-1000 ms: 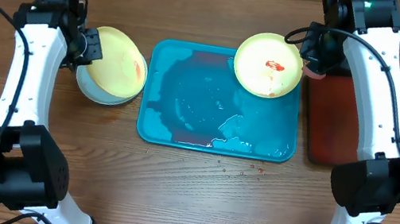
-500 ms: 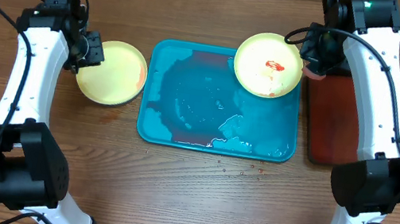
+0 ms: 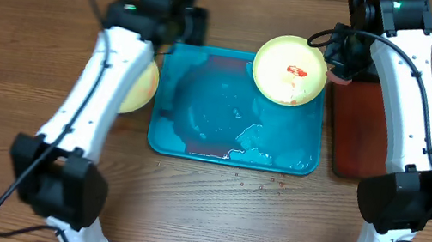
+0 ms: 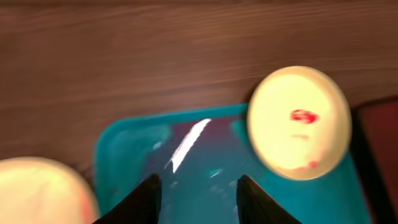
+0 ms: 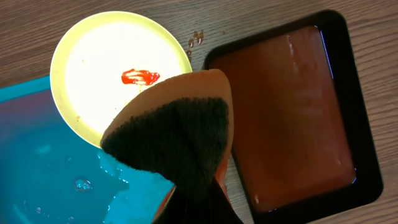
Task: Clean dirty plates on tray and stack at the side
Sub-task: 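Move the left gripper to the rim of the remaining yellow plate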
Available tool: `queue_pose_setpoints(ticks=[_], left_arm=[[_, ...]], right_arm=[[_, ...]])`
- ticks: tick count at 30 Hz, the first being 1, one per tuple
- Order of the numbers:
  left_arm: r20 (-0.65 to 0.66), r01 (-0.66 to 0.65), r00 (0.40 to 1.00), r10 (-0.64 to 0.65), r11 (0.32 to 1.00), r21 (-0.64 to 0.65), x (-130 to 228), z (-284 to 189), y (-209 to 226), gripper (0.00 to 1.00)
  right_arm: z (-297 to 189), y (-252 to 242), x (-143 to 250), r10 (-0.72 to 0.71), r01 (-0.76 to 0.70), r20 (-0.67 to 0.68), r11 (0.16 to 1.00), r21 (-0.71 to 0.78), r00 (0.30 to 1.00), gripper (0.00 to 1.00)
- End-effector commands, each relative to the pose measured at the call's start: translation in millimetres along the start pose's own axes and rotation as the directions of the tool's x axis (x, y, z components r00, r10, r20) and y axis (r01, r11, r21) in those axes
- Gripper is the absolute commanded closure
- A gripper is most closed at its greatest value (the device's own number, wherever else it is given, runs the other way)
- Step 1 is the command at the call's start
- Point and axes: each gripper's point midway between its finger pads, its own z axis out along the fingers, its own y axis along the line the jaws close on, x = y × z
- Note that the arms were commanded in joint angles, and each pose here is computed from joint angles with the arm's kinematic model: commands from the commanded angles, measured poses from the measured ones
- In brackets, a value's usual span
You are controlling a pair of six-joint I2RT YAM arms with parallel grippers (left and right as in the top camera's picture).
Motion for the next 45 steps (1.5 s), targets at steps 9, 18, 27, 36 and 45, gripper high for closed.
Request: queue_pose_setpoints(ticks=[9,18,27,36,45], left_arm=[[-0.169,0.036,0.985,-0.015,0.992,0.12,44,139,-74,0.58],[-0.246,0.135,0.963,-0.112,0.988,0.081,89,192,-94,0.59],[-0.295,0.185,0.941,-0.166,0.982,0.04,112,212,-85,0.83],[-0.291,0.192,0.94,-0.175,0.981,0.029,103,206,-78,0.96],[-0.448,0.126,0.866,-0.224,0.963,-0.238,113,124,6,0.96]], right_arm=[[-11,-4,-3,-0.007,0.007,0.022,1.0,-0.01,1.0,0.96],[-11,-5,-1,-0.009,0.009,0.014,1.0,-0.006,1.0,0.96],[-11,-5,-2,-0.009,0.009,0.015,1.0,-0.006,1.0,0.96],[-11,-5,-1,-0.009,0.009,0.012,1.0,-0.005,1.0,0.96],[-6,33,10,-0.065,0.054,-0.047,0.979,-0.197,0.997,0.96]])
